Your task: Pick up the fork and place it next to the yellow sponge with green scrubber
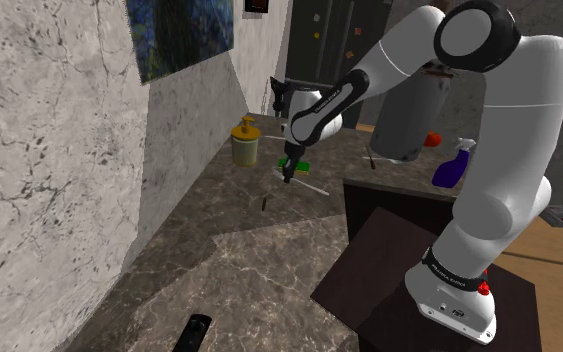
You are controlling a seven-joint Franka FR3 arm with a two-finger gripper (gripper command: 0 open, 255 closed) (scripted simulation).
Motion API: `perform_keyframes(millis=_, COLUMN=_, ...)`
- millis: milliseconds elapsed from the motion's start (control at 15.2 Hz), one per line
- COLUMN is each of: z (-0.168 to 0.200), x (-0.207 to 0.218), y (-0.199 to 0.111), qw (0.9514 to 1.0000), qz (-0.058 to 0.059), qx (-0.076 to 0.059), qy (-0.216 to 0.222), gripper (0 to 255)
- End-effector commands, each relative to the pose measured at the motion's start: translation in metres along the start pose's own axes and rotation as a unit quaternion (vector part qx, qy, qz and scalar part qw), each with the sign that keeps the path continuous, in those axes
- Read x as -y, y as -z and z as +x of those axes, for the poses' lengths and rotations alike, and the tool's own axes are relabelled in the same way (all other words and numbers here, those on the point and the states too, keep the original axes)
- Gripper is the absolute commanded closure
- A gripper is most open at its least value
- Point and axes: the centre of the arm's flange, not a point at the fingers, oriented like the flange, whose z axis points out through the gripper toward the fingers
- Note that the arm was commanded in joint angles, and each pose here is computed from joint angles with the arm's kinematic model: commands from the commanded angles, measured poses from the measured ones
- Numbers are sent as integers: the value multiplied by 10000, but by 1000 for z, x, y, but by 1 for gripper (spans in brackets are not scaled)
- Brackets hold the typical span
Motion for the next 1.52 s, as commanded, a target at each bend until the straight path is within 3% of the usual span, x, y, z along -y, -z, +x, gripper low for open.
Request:
perform_keyframes(millis=0, z=1, x=-1, y=-11, qw=10000, qz=-1, qx=-1, qy=0, gripper=255)
perform_keyframes(millis=462, z=-1, x=-1, y=-46, qw=10000, qz=-1, qx=-1, qy=0, gripper=255)
perform_keyframes(millis=990, z=-1, x=-1, y=-46, qw=10000, qz=-1, qx=-1, qy=0, gripper=255)
perform_keyframes(millis=1056, z=-1, x=-1, y=-46, qw=10000, qz=-1, qx=-1, qy=0, gripper=0)
perform_keyframes(millis=1386, z=-1, x=-1, y=-46, qw=10000, qz=-1, qx=-1, qy=0, gripper=0)
perform_keyframes(millis=1452, z=-1, x=-1, y=-33, qw=10000, qz=-1, qx=-1, qy=0, gripper=0)
